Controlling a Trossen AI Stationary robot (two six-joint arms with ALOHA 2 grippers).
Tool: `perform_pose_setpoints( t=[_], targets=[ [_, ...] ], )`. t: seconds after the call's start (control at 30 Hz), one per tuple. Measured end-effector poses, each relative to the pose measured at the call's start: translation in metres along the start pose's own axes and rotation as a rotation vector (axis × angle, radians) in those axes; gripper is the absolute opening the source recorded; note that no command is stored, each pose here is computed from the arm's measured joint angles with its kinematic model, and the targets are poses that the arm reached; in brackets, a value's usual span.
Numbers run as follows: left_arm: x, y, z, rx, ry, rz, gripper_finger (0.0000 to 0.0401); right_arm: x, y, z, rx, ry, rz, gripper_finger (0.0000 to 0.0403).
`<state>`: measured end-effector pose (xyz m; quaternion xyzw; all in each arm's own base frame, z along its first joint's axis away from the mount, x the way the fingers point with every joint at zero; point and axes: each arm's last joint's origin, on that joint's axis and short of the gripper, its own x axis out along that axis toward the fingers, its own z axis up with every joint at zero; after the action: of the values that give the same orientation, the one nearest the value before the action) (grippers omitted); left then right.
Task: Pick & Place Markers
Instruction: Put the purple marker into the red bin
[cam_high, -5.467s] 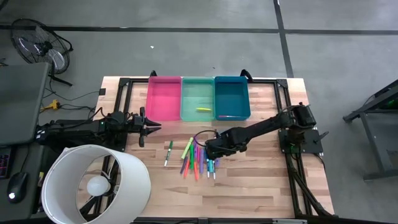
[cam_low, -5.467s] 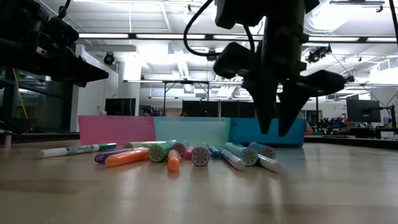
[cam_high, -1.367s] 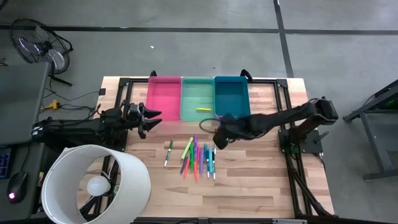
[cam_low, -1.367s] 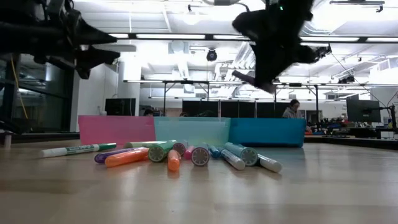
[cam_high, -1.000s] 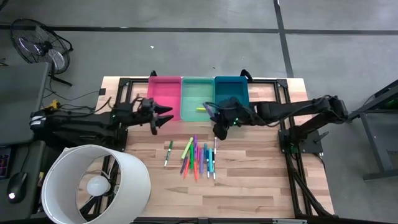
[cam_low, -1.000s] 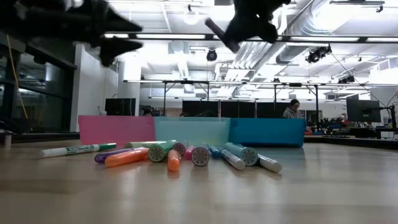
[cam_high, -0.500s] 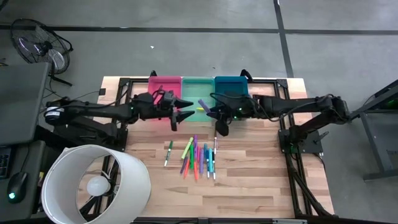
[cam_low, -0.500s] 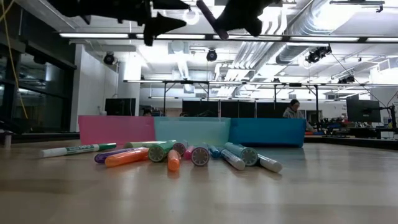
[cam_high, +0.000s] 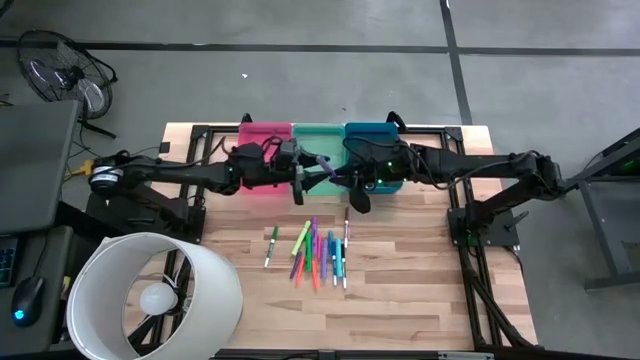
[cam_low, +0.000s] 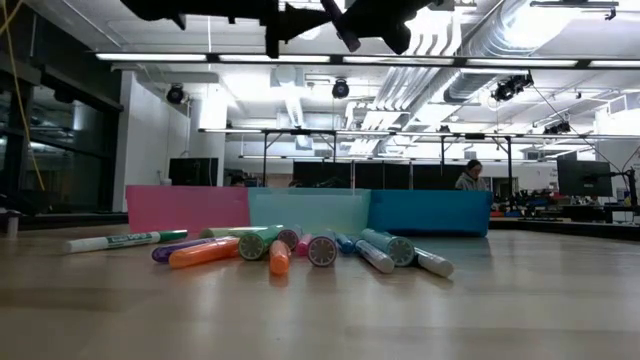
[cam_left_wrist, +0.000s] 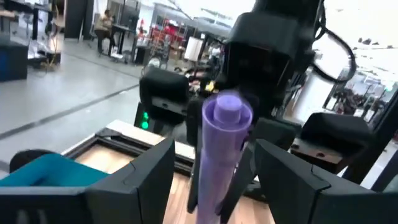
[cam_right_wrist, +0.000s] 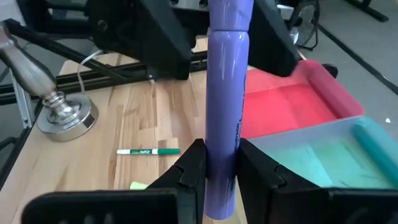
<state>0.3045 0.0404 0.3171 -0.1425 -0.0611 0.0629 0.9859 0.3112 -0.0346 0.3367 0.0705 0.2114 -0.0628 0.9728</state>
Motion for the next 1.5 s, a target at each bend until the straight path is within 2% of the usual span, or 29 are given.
perform_pose_setpoints(
  t=[0.23,0.33,0.43,0.6,1.1,1.17,1.27,1.37,1.5],
  targets=[
    [0.016,0.001,-0.003,-0.003,0.024,0.004,0.0214,0.000,0.001,0.002,-0.015,-0.012,0.024,0.0058],
    [0.016,0.000,-0.002,-0.007,0.015,0.002,0.0196,0.000,0.001,0.002,-0.024,-0.012,0.030,0.0058],
    [0.016,0.000,-0.002,-0.007,0.027,0.005,0.0153,0.000,0.001,0.001,-0.030,-0.011,0.029,0.0058],
    [0.015,0.000,-0.003,0.001,0.036,0.001,0.0049,0.000,0.001,0.001,-0.025,-0.005,0.028,0.0056],
    [0.015,0.000,-0.003,-0.003,0.050,-0.012,0.0054,0.000,0.001,0.001,0.007,-0.003,0.027,0.0056],
    [0.015,0.000,-0.003,-0.006,0.052,-0.014,0.0054,-0.002,0.001,0.001,0.020,0.000,0.025,0.0089],
    [0.015,0.001,-0.005,-0.006,0.064,-0.004,0.0054,-0.010,-0.002,0.002,0.047,0.002,-0.006,0.0162],
    [0.015,0.004,-0.007,0.006,0.074,0.062,0.0054,-0.024,-0.008,0.002,0.072,0.023,-0.099,0.0220],
    [0.017,0.010,0.000,0.031,0.154,0.209,0.0054,-0.046,-0.014,0.000,0.100,0.057,-0.213,0.0259]
  ],
)
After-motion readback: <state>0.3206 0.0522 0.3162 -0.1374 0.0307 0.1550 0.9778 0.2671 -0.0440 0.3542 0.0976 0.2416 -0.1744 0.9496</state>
